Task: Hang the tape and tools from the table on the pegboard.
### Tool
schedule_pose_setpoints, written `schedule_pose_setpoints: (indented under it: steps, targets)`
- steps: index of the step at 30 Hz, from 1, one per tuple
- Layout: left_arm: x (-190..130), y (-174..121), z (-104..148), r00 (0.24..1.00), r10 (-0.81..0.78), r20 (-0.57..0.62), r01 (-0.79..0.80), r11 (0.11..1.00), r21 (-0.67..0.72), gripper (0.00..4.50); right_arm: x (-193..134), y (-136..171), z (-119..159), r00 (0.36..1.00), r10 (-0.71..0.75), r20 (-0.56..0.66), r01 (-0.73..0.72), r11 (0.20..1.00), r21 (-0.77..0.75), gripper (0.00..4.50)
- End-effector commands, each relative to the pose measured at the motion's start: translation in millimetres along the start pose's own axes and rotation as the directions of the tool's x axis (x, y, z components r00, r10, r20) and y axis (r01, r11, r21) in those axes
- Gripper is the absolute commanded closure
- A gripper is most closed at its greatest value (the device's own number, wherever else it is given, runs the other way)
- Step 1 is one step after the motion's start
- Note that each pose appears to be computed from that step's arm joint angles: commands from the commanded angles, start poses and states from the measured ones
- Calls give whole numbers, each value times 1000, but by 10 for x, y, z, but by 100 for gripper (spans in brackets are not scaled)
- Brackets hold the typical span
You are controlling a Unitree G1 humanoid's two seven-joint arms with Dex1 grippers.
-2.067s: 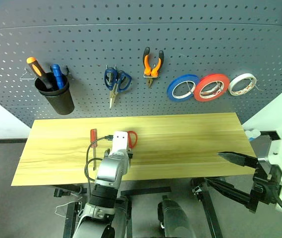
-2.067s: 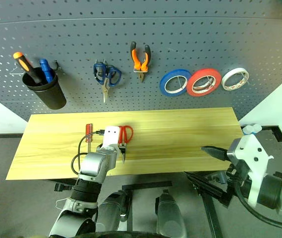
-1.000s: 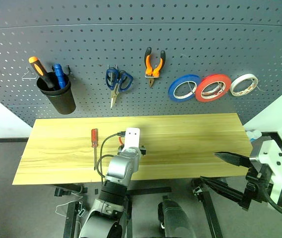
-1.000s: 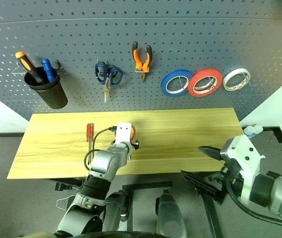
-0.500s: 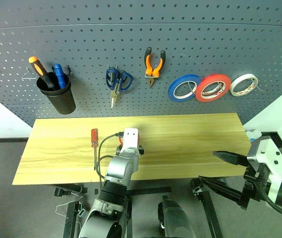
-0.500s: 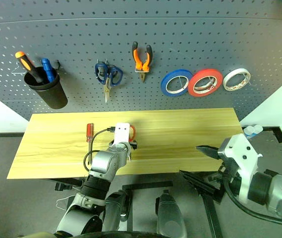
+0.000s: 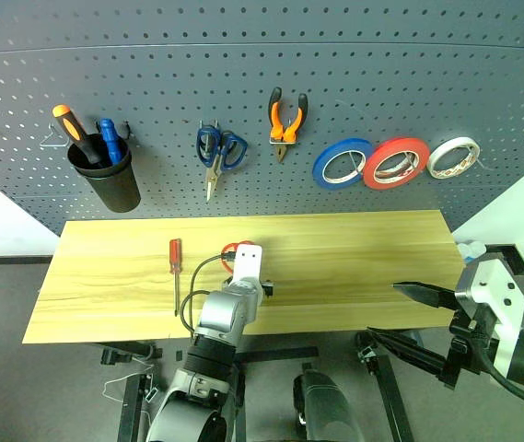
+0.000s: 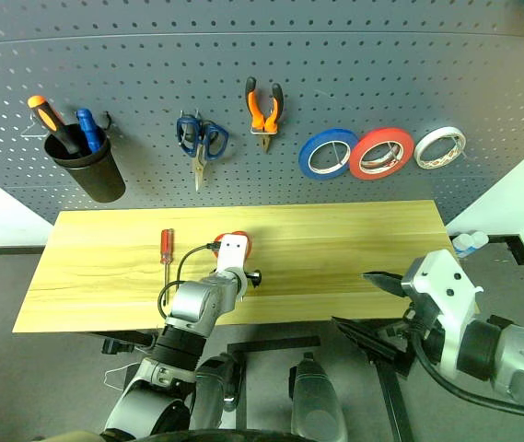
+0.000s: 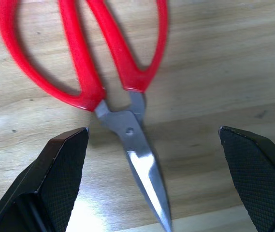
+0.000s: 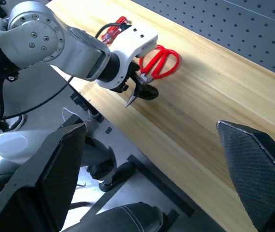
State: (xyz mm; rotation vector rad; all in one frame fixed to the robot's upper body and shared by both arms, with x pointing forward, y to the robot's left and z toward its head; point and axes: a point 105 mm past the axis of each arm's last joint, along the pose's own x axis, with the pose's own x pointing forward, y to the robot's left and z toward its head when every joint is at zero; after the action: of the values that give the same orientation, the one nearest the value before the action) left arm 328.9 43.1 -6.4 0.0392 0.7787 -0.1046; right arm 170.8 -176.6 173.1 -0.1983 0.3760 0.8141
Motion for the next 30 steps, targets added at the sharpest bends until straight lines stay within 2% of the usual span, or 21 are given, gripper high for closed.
schedule_pose_setpoints:
  steps: [1, 15, 30]
  targets:
    - [-19, -100, -102, 1000, -9, -9, 8, 1000, -28, 0, -4, 18, 20, 1000, -4, 10, 4, 1000, -14, 1]
    - [42, -18, -225, 998, 48, -36, -50, 998, -47, 0, -14, 47, 24, 1000, -2, 10, 2, 1000, -9, 1]
    - [89, -120, -296, 996, 74, -50, -75, 997, -18, 0, 3, 129, 36, 1000, 3, 20, -3, 1000, 8, 1]
